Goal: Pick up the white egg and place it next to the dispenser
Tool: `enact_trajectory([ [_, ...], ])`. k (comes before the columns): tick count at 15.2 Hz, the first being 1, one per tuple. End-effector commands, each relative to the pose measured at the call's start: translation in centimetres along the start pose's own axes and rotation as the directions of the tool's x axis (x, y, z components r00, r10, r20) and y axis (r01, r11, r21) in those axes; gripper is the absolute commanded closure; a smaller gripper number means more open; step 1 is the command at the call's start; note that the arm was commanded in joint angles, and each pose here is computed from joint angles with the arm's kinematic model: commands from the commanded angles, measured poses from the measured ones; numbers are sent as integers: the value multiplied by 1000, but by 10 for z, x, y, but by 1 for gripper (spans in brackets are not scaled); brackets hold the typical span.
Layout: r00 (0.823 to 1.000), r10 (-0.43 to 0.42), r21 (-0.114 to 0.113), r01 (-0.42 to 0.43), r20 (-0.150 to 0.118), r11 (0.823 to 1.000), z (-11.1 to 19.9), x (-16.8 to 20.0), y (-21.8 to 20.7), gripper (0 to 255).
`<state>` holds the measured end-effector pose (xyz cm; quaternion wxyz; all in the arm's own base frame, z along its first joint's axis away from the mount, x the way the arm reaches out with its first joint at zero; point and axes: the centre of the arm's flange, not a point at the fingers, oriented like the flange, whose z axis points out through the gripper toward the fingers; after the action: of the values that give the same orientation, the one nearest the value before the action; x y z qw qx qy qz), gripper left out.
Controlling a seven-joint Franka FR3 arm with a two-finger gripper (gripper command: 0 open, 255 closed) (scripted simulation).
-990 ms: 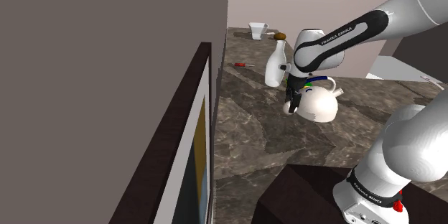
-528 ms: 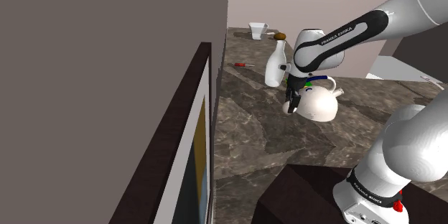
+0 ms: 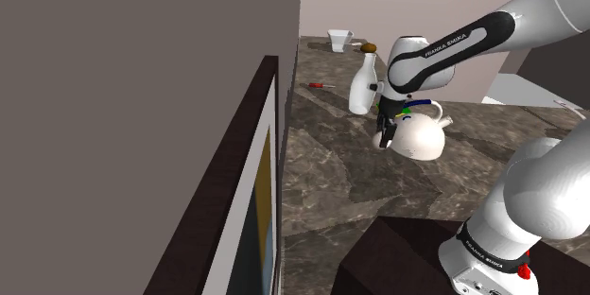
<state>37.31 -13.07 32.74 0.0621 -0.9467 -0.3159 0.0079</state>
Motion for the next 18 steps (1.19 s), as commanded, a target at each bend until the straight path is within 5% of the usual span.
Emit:
enact_trajectory([
  [1, 1000, 0, 0, 0, 0, 1000, -10, 0, -1, 255],
  [18, 1000, 0, 0, 0, 0, 1000, -99, 3, -12, 255],
])
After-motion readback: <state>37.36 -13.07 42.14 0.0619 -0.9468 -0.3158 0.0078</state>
